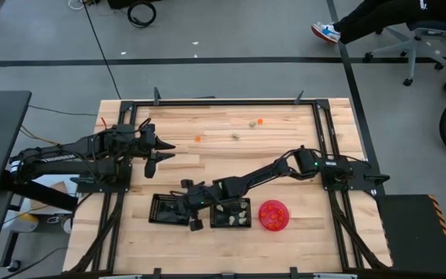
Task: Sort Halloween decoration
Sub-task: Put the black skeleton toy into the left black bin, then put the white skull toy into the right black bin
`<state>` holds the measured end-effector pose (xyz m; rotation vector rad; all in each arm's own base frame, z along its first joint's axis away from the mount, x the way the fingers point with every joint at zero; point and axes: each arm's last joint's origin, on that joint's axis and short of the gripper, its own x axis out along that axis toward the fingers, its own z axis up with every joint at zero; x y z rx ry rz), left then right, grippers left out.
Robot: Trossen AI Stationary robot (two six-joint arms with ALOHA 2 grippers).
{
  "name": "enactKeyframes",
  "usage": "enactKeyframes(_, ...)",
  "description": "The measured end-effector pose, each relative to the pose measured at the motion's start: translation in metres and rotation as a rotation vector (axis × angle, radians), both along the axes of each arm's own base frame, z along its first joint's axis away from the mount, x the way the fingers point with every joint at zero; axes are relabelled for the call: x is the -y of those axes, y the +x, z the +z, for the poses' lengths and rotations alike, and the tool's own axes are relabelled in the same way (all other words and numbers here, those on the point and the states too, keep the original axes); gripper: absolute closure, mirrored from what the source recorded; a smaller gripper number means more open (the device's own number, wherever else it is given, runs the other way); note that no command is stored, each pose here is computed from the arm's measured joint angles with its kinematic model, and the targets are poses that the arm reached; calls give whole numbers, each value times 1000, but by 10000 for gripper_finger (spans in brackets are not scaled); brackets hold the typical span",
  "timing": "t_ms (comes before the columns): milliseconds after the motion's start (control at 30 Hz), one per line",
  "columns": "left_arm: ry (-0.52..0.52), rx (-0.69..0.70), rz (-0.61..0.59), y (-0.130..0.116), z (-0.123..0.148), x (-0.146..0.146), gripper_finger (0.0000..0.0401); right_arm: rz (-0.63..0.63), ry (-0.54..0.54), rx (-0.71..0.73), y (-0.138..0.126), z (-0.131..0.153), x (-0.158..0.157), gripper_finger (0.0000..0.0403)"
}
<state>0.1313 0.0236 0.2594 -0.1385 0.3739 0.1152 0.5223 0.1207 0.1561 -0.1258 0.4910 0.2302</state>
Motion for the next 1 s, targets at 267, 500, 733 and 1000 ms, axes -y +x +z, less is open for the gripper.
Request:
enactKeyframes(267, 0, 0, 0, 0, 0, 0, 285, -23, 57, -97, -3, -6, 6, 343)
enactKeyframes(500, 0, 0, 0, 0, 0, 0, 285, -24, 56, -106, -4, -7, 6, 306)
enactKeyframes(733, 0, 0, 0, 0, 0, 0, 285, -50, 43, -142, -7, 6, 18, 290)
enactKeyframes(1000, -1, -2, 0, 0, 0, 0, 285, -198, -63, -243, -26, 41, 43, 291)
